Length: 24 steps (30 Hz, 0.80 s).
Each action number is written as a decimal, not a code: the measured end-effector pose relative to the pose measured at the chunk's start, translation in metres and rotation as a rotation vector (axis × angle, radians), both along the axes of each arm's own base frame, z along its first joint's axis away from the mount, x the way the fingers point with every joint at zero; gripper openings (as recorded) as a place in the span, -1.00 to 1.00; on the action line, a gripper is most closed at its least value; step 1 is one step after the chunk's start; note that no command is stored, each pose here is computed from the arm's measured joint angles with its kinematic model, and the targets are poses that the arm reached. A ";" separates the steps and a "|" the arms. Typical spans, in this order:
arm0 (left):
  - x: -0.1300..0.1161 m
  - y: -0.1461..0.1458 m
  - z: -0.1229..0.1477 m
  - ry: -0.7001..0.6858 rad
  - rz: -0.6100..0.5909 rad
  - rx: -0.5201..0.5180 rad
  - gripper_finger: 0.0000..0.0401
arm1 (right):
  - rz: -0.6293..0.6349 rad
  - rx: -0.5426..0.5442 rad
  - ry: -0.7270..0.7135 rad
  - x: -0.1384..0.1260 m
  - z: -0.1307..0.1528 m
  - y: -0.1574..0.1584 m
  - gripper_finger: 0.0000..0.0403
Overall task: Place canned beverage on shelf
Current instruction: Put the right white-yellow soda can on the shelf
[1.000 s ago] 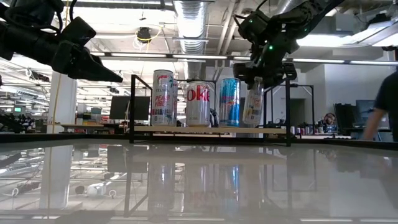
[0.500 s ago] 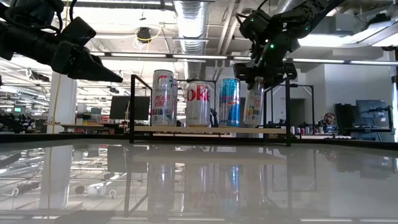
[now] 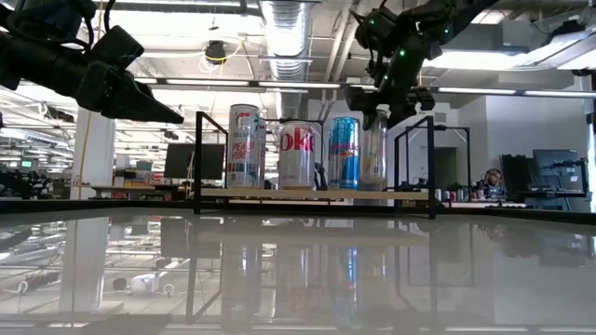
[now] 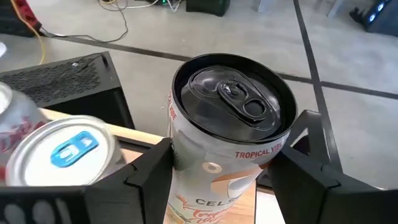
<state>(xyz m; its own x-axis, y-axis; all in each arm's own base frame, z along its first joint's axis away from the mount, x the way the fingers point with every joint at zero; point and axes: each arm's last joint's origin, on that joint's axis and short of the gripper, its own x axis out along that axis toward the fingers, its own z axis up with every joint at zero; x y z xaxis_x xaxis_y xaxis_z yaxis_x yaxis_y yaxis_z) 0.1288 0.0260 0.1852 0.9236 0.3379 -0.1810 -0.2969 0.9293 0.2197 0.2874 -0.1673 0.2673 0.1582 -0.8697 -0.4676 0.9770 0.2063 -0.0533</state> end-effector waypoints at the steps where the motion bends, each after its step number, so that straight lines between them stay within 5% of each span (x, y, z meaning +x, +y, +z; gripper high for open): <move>1: 0.000 0.000 0.000 0.002 0.000 -0.001 0.37 | -0.003 0.002 -0.002 -0.001 0.000 -0.001 0.25; 24: 0.000 0.000 0.000 0.002 0.000 -0.003 0.37 | 0.003 0.052 0.019 -0.006 -0.003 -0.006 0.25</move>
